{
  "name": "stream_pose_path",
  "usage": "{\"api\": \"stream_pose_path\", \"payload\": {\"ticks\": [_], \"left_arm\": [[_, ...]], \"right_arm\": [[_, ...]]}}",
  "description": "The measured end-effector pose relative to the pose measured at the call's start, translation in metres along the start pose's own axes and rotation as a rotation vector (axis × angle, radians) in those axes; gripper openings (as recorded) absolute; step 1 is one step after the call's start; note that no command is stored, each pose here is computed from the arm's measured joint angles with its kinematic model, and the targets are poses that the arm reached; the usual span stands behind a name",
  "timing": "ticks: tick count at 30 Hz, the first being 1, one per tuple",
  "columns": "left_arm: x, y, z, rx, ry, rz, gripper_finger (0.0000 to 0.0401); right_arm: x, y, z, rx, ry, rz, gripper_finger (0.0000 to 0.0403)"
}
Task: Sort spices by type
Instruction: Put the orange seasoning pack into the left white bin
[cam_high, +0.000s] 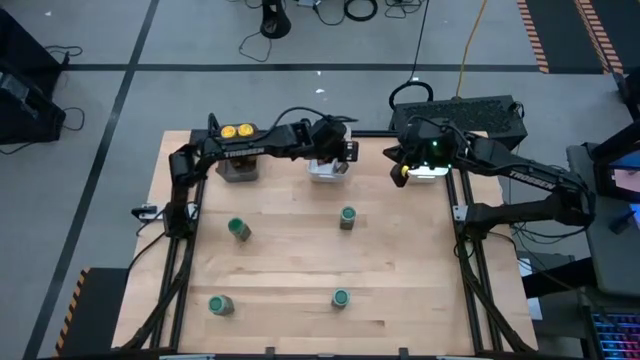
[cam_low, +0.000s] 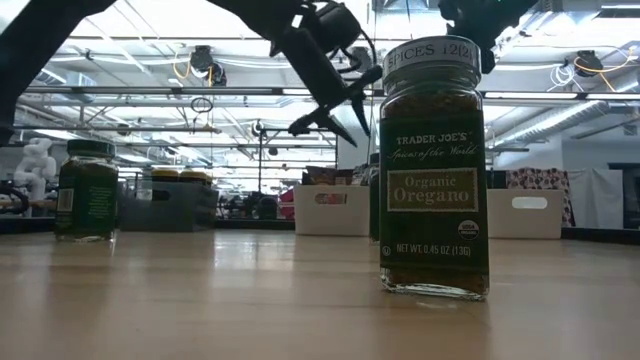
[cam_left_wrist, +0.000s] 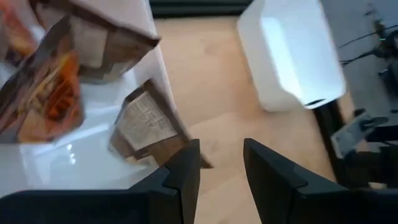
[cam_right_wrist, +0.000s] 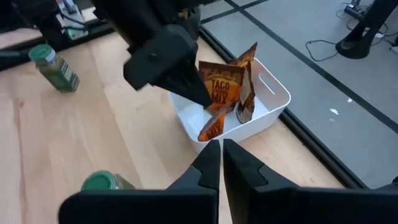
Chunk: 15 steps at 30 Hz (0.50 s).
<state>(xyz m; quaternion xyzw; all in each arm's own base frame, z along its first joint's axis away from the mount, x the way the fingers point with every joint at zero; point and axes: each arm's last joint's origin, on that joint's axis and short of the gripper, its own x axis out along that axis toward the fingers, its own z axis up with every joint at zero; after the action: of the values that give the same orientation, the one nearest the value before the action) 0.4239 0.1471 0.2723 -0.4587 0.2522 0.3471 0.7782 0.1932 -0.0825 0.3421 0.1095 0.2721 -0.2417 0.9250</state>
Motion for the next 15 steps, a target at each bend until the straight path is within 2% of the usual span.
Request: {"api": "stream_pose_path", "payload": {"ticks": [10, 15], "left_arm": [[0.034, 0.006, -0.016, -0.06, 0.002, 0.065, 0.0128], [0.039, 0.007, -0.02, -0.069, -0.013, 0.093, 0.0128]], "right_arm": [[-0.002, 0.0, -0.003, -0.063, 0.023, 0.002, 0.0], [-0.002, -0.001, -0.006, -0.098, 0.058, -0.001, 0.0]]}}
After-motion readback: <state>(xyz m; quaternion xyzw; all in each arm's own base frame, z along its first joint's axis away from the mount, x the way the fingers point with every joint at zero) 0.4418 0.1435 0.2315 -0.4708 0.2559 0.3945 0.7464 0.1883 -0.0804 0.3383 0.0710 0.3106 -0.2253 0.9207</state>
